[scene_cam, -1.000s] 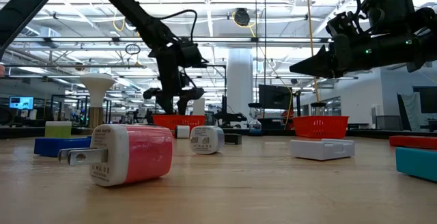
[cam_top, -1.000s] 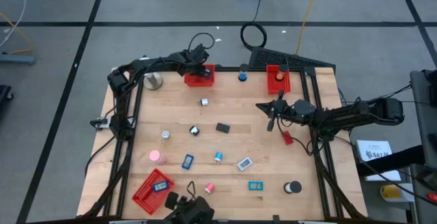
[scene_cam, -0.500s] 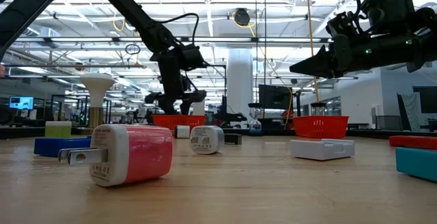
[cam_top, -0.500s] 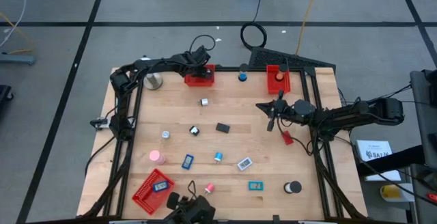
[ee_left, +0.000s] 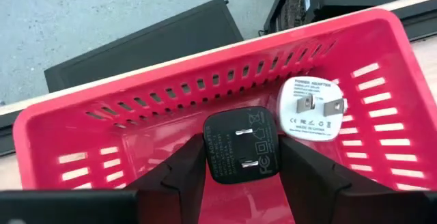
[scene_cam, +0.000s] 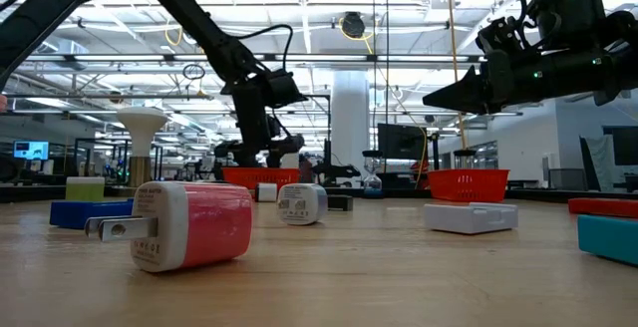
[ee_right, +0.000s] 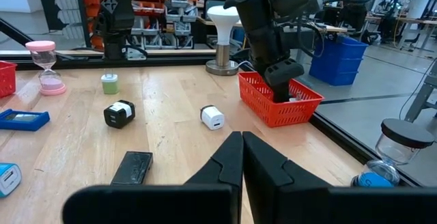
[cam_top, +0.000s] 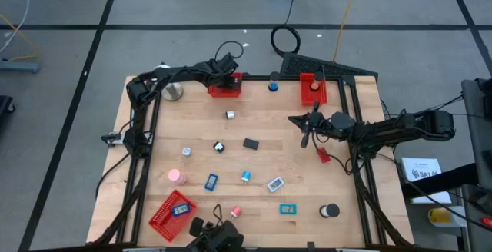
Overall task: Pick & Place Office items
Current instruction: Put the right black charger adapter into the top left red basket, then put the black timer into the bottom red basket
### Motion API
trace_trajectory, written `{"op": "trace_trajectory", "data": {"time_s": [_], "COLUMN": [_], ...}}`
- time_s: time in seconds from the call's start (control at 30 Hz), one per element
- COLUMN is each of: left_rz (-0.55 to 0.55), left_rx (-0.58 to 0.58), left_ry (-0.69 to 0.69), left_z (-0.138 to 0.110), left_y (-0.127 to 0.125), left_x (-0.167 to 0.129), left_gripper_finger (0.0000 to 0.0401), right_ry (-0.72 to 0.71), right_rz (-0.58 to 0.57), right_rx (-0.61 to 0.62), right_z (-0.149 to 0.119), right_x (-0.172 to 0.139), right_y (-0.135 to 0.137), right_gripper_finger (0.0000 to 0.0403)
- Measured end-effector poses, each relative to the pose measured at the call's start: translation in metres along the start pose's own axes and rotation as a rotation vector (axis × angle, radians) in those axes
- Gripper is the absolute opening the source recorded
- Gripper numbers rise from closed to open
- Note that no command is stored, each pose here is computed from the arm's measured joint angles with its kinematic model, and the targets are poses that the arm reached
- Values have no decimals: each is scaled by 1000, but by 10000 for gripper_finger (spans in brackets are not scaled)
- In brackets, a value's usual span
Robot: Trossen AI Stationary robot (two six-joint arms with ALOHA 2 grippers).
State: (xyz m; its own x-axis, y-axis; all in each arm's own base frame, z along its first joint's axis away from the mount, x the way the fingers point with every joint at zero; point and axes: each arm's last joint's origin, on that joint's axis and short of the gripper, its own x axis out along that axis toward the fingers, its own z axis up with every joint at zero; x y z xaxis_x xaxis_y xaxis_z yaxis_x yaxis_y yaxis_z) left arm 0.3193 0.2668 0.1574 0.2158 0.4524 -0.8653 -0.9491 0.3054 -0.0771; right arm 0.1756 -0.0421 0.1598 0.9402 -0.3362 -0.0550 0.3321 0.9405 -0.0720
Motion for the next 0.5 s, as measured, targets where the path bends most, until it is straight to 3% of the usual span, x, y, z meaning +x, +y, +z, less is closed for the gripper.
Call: {"op": "trace_trajectory", "data": {"time_s": [0.3,0.5], "left_rz": [6,-19], "left_rx": [39,108], "left_ry": [-15,-75], "left_z": [5,12], "left_y": [4,2], "left_x": [-18,-44], "left_gripper_finger": [234,245], "right_ry": [-6,-6], "right_rz": [0,0], "right_rx": [1,0], "right_z": [1,1], "right_x": [0,0], "right_y": [0,0], "right_gripper_finger": [0,0]}}
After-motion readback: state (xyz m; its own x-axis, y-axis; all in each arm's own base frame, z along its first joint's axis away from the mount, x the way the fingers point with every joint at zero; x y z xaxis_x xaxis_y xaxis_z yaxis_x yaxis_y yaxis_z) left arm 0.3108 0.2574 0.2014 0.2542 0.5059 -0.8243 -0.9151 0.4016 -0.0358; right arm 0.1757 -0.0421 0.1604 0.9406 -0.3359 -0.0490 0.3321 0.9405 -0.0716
